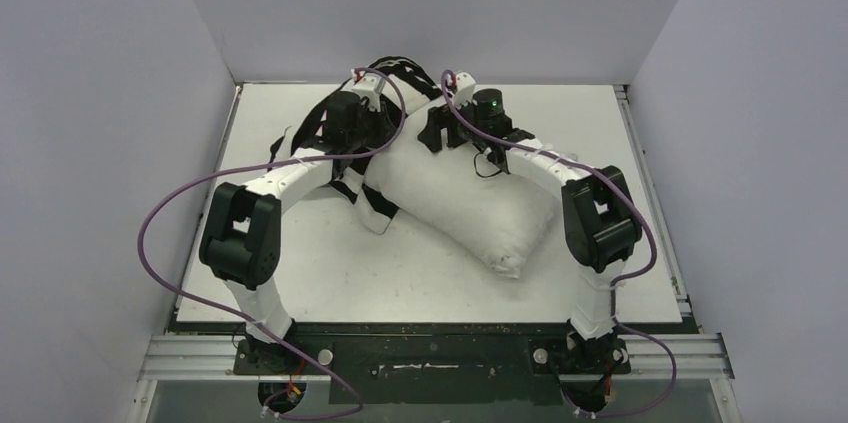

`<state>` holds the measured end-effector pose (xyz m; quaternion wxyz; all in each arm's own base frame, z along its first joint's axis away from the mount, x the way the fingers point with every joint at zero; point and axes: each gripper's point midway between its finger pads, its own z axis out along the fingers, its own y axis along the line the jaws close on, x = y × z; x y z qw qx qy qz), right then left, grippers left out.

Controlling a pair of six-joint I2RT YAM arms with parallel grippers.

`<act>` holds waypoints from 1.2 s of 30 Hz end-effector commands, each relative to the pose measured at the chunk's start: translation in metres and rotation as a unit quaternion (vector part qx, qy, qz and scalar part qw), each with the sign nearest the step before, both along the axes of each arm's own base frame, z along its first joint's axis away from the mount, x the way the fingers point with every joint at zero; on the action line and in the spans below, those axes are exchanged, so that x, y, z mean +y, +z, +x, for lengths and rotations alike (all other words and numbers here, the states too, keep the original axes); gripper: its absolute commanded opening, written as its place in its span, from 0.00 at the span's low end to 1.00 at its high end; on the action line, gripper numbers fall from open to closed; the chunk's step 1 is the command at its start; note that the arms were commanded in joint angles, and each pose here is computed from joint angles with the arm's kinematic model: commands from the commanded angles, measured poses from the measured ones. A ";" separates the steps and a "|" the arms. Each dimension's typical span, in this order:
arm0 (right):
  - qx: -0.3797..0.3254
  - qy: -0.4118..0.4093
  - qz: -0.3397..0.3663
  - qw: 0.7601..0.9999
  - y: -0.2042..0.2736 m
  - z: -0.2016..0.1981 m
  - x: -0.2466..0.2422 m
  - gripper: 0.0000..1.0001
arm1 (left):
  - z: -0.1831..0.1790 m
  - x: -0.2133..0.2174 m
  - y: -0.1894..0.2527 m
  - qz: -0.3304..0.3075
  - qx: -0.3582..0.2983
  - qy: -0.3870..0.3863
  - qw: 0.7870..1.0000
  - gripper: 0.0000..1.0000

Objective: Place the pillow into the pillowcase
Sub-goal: Stuff the pillow into the pillowcase.

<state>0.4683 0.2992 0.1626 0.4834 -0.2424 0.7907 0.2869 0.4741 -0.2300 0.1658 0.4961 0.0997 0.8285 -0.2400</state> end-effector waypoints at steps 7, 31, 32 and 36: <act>0.030 -0.045 0.256 0.965 0.023 0.013 0.041 0.00 | -0.039 -0.057 0.107 -0.121 -0.074 -0.038 0.989 0.00; -0.069 -0.102 0.222 0.967 0.084 -0.021 0.004 0.57 | -0.055 0.003 0.078 -0.099 -0.026 0.061 0.993 0.44; -0.081 -0.082 0.206 0.972 0.091 -0.027 0.005 0.62 | -0.058 0.018 0.085 -0.099 -0.027 0.076 0.992 0.46; -0.114 -0.014 0.121 0.986 0.100 -0.051 0.017 0.74 | -0.074 0.057 0.079 -0.108 -0.006 0.115 0.988 0.47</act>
